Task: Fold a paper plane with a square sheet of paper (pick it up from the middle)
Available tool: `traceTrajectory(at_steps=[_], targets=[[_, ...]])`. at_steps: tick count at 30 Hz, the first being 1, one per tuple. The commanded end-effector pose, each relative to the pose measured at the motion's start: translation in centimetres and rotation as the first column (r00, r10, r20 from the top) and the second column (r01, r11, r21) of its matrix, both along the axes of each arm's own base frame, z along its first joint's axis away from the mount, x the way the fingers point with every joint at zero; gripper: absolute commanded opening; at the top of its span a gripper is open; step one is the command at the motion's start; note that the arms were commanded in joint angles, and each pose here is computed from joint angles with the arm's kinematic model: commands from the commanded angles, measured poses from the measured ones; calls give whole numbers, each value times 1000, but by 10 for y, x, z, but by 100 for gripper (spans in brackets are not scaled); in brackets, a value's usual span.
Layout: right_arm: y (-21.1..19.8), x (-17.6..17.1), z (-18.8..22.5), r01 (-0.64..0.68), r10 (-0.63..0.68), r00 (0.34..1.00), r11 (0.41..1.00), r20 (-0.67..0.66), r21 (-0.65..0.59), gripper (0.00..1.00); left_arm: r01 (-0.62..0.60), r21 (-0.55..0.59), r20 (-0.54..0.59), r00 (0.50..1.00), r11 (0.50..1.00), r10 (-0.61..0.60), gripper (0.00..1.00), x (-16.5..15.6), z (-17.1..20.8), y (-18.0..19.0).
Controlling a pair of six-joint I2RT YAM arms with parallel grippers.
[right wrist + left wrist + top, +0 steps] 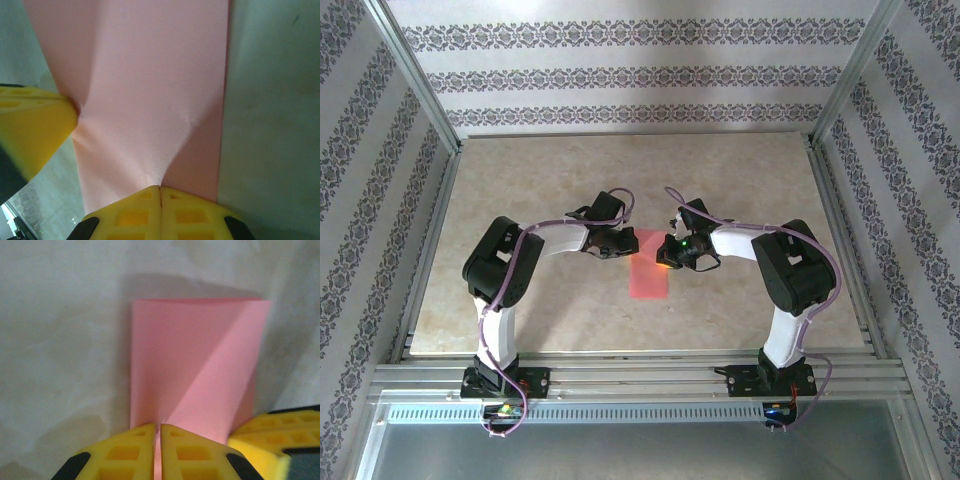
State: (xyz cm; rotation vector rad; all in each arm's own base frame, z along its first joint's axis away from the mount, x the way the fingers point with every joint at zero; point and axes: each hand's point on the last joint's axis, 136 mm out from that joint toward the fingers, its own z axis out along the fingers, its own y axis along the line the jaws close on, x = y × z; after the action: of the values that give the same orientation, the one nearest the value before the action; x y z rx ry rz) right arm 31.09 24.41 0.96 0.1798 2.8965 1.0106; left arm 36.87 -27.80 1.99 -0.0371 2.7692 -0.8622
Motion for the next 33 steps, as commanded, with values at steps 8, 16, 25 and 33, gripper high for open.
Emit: traceTrajectory(at_steps=[8,16,25,33], targets=[[-45,-56,-69,-24,-34,978,961,-203,-275,4,-4,-2,15,1000,1000,4,13,15,7,-2],[-46,-57,-70,-24,-34,978,960,-204,-279,4,27,-119,116,993,993,-13,15,32,52,-22],[-45,-57,-70,-28,-31,978,960,-206,-278,4,-16,-36,71,997,999,19,15,46,19,-12],[-46,-58,-71,-27,-33,977,959,-208,-281,4,-40,-28,43,998,999,41,15,52,4,0]])
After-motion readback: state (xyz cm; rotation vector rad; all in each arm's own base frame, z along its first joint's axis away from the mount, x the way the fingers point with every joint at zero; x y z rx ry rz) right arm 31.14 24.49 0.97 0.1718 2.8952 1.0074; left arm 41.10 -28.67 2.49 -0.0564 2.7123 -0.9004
